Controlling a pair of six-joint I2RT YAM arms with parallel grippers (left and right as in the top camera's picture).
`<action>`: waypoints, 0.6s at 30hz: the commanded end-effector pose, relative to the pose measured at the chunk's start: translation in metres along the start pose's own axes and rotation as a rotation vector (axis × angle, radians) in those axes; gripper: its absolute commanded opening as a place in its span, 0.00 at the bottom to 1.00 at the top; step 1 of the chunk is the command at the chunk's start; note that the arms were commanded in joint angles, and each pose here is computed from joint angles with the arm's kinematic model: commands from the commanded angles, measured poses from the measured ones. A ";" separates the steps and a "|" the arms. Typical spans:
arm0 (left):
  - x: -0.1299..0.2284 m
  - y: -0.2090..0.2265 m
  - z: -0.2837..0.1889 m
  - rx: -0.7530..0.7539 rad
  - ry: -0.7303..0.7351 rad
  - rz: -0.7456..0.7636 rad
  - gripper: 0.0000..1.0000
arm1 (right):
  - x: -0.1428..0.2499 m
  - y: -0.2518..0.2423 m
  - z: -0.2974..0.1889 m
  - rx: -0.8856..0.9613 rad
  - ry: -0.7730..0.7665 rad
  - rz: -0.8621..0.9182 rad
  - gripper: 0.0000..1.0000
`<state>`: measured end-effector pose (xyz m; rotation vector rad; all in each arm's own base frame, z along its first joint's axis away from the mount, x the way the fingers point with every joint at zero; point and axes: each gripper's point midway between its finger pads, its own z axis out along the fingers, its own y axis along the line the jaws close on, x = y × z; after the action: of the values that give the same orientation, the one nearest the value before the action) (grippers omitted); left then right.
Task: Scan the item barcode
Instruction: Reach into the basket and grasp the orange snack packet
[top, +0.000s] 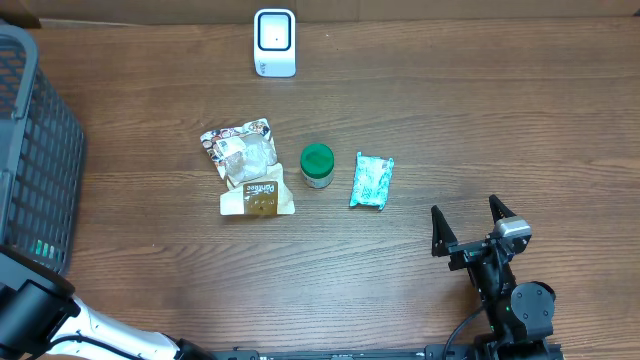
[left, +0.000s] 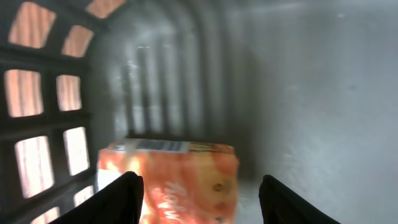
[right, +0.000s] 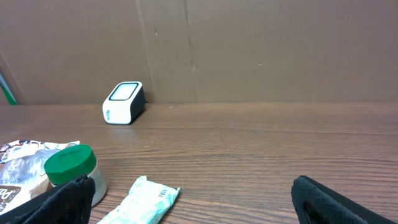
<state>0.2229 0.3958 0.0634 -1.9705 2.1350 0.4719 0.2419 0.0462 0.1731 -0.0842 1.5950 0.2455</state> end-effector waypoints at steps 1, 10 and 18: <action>0.006 -0.008 0.002 0.032 0.017 0.052 0.62 | 0.002 -0.002 0.000 0.009 -0.002 0.005 1.00; 0.014 -0.006 0.014 0.021 0.019 0.060 0.59 | 0.002 -0.002 0.000 0.009 -0.002 0.005 1.00; 0.031 -0.002 0.028 0.011 0.043 0.068 0.49 | 0.002 -0.002 0.000 0.009 -0.002 0.005 1.00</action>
<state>0.2215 0.3898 0.0399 -1.9273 2.1724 0.4663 0.2419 0.0462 0.1731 -0.0839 1.5950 0.2458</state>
